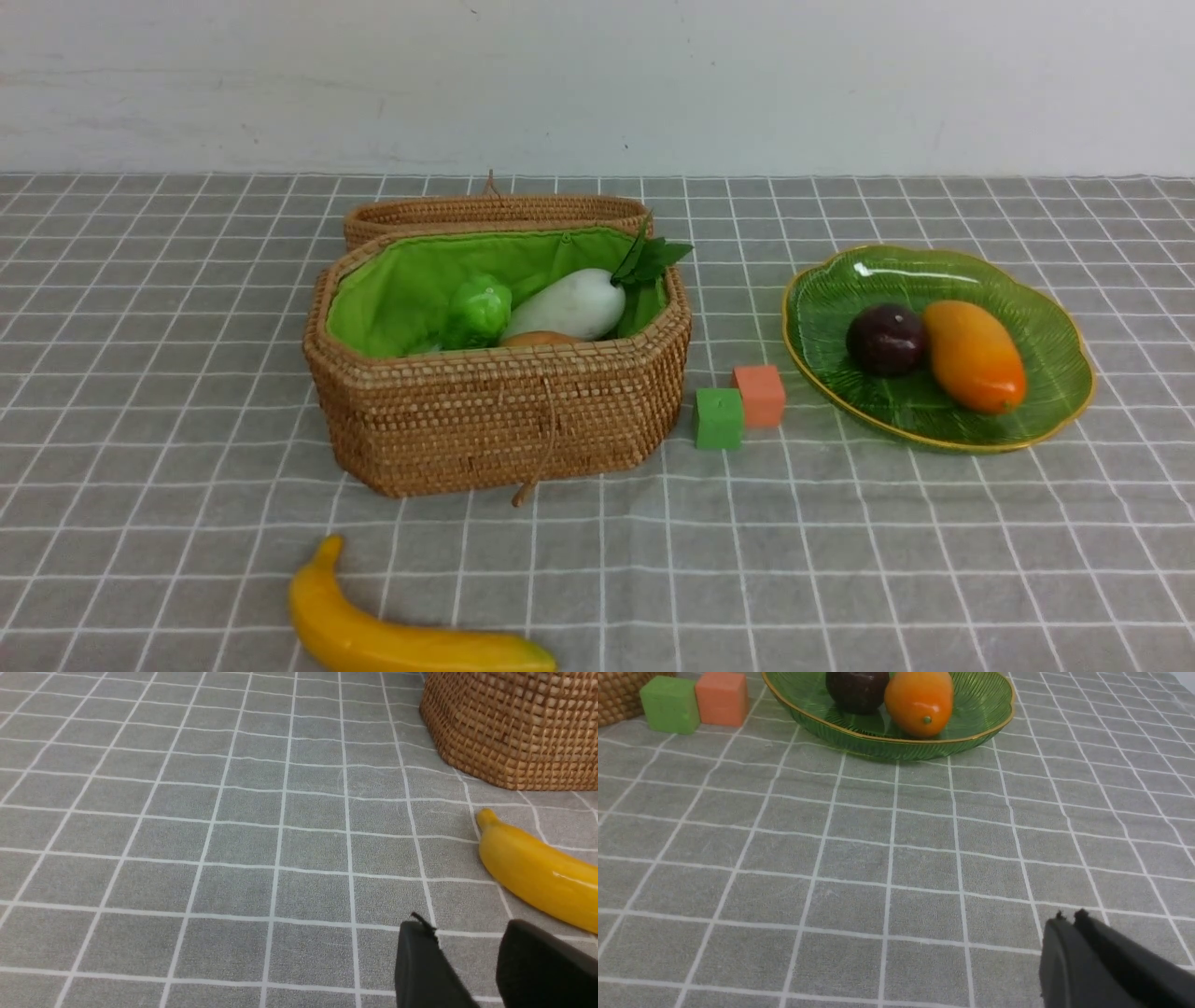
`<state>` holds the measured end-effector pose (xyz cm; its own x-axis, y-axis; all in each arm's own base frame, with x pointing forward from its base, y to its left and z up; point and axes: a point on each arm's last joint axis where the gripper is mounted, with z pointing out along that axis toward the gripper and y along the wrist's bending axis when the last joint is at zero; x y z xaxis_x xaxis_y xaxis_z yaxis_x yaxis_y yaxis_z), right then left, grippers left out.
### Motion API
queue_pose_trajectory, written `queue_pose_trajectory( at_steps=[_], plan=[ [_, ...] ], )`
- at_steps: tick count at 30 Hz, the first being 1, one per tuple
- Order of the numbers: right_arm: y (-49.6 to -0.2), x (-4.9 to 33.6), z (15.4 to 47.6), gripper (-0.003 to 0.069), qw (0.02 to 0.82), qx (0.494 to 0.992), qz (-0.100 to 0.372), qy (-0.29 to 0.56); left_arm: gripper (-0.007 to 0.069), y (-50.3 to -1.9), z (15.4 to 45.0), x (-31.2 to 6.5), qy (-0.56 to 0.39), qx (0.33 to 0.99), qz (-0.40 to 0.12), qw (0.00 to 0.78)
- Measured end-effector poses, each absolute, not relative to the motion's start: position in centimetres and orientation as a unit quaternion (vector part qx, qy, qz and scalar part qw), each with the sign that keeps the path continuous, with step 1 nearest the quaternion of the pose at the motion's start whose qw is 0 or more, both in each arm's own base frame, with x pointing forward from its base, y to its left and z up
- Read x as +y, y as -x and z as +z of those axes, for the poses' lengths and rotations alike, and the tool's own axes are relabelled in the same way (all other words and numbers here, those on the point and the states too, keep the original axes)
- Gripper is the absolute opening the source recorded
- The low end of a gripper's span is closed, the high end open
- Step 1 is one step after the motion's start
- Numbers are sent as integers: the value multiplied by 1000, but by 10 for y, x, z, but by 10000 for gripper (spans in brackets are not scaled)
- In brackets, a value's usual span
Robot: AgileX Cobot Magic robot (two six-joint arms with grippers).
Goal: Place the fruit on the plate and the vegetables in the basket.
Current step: Use the left arm to grab a banana and put it into the right plate
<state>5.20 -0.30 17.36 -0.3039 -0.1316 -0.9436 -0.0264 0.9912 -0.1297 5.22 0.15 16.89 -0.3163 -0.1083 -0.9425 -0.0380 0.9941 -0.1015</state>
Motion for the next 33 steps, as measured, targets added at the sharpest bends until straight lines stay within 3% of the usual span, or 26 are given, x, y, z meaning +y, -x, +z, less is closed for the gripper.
queue_pose_trajectory(
  at_steps=[10,13,16,21,23,25,26,27,29,33],
  plan=[
    [-52,-3,174,25,588,806,-45,49,239,-54,175,2,32,788,-20,615],
    [-52,-3,174,29,588,806,-45,49,239,-57,189,0,53,735,-60,673],
    [-52,-3,174,33,588,806,-45,49,239,-55,214,-3,79,634,-129,758],
    [-52,-3,174,35,588,806,-45,49,239,-48,245,-3,100,559,-188,801],
    [-52,-3,174,36,588,806,-45,49,239,-39,284,-3,109,536,-209,811],
    [-52,-3,174,38,588,806,-45,49,239,-35,311,-2,123,535,-224,805],
    [-52,-3,174,39,588,806,-45,49,239,-33,340,-1,140,552,-227,790],
    [-52,-3,174,40,588,806,-45,49,239,-34,346,-1,145,560,-227,784],
    [-52,-3,174,44,588,806,-45,49,239,-46,378,1,179,634,-208,723],
    [-52,-3,174,46,588,806,-44,49,239,-75,388,2,219,735,-171,619]
  ],
)
